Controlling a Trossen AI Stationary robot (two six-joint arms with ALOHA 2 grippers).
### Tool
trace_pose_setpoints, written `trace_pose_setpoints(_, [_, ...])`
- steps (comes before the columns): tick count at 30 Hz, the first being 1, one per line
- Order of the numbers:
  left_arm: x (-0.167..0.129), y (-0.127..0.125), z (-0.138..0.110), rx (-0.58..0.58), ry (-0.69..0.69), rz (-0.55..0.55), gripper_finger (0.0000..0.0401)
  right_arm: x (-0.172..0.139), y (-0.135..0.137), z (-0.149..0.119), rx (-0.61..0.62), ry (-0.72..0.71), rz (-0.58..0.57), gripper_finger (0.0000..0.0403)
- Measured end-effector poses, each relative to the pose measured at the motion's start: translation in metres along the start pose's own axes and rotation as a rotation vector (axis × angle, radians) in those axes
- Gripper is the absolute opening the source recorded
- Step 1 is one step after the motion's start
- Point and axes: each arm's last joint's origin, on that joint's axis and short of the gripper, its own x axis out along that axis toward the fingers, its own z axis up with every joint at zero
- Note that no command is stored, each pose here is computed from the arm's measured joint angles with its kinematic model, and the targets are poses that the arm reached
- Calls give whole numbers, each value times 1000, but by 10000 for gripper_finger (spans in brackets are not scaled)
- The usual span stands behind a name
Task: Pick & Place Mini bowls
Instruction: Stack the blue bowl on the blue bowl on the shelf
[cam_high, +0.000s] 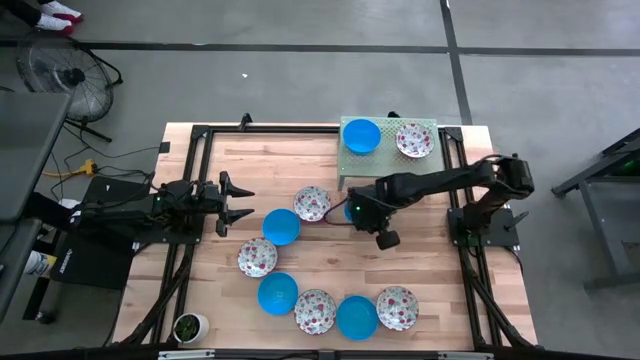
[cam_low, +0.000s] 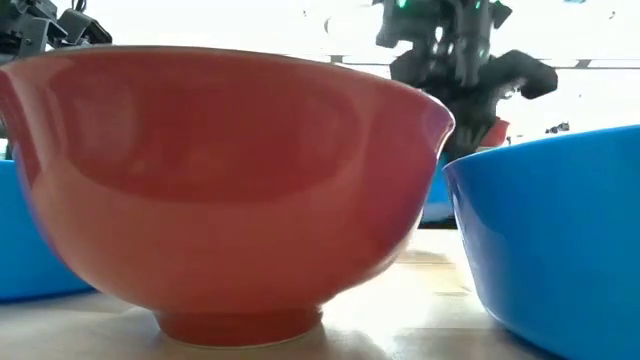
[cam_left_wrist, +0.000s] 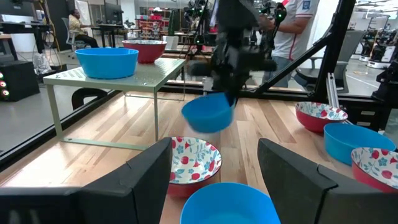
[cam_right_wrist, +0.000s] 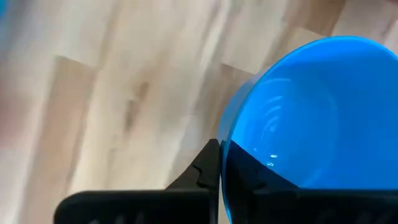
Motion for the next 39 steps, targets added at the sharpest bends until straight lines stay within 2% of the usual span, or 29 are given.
trace_pose_setpoints(9, [0, 0, 0, 0, 0, 0, 232, -66, 23, 8, -48, 8, -8, 1])
trace_pose_setpoints(14, [0, 0, 0, 0, 0, 0, 232, -106, 20, 15, -34, -8, -102, 0])
trace_pose_setpoints(22, [0, 0, 0, 0, 0, 0, 232, -141, -7, 14, 62, -45, -252, 0])
trace_pose_setpoints(33, [0, 0, 0, 0, 0, 0, 232, -154, -56, -3, 252, -89, -371, 0])
trace_pose_setpoints(39, [0, 0, 0, 0, 0, 0, 232, -160, -82, -10, 289, -138, -431, 0])
